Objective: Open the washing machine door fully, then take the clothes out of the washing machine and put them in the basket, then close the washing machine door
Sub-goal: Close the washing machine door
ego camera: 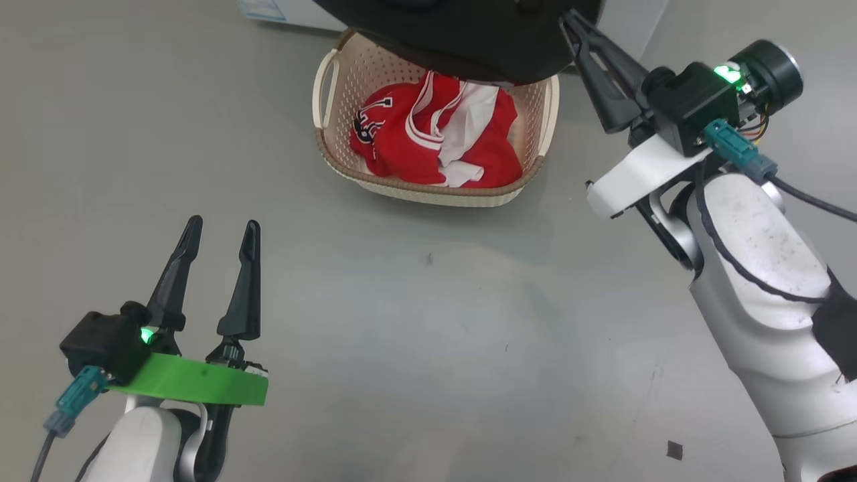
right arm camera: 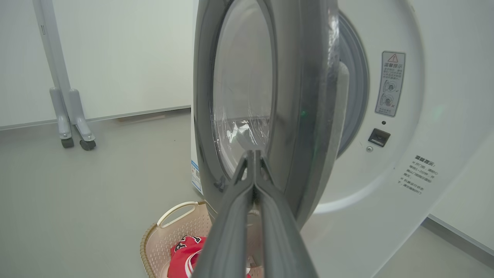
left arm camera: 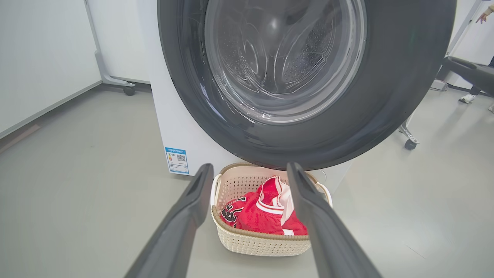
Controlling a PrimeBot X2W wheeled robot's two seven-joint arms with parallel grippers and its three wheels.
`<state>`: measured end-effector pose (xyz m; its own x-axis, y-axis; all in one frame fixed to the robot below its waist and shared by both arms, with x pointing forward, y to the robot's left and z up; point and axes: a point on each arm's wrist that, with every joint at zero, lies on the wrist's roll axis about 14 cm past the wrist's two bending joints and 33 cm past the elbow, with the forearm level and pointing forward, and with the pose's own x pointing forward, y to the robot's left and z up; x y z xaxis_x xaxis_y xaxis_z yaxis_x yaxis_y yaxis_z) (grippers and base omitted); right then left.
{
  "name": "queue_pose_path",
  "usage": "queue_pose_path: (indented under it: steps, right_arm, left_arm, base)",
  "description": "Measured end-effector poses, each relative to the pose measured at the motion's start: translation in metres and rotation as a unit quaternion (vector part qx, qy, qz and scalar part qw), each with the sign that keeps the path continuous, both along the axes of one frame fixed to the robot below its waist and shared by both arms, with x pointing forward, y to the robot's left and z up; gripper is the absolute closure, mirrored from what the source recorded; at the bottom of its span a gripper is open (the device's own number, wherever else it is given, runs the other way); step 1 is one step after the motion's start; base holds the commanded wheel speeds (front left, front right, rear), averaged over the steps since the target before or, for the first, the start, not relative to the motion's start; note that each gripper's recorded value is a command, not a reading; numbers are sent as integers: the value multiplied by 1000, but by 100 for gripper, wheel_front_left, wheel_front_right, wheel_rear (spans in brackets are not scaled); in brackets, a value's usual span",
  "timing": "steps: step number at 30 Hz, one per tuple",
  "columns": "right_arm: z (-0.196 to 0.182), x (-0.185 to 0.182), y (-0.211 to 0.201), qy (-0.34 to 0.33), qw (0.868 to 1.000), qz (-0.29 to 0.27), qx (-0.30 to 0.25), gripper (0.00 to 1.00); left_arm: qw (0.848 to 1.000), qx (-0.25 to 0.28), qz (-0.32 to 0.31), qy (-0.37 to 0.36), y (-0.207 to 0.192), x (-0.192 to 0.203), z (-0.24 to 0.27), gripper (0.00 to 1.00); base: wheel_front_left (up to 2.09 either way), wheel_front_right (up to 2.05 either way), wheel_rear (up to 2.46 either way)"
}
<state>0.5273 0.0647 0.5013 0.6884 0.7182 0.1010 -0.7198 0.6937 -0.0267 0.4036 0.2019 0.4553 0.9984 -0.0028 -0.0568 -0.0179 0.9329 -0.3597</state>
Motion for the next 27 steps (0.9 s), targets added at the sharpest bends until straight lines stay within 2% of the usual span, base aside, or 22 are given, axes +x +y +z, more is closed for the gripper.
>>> queue_pose_path:
  steps: [13,27]
  right_arm:
    - [-33,39,28,20,1000,21,8,100]
    - [-40,78,26,21,999,5,28,100]
  left_arm:
    - [998,13,35,46,25,2,-30,0]
    - [998,4,21,66,17,13,-48,0]
  base:
    - [0,0,0]
    - [0,0,0]
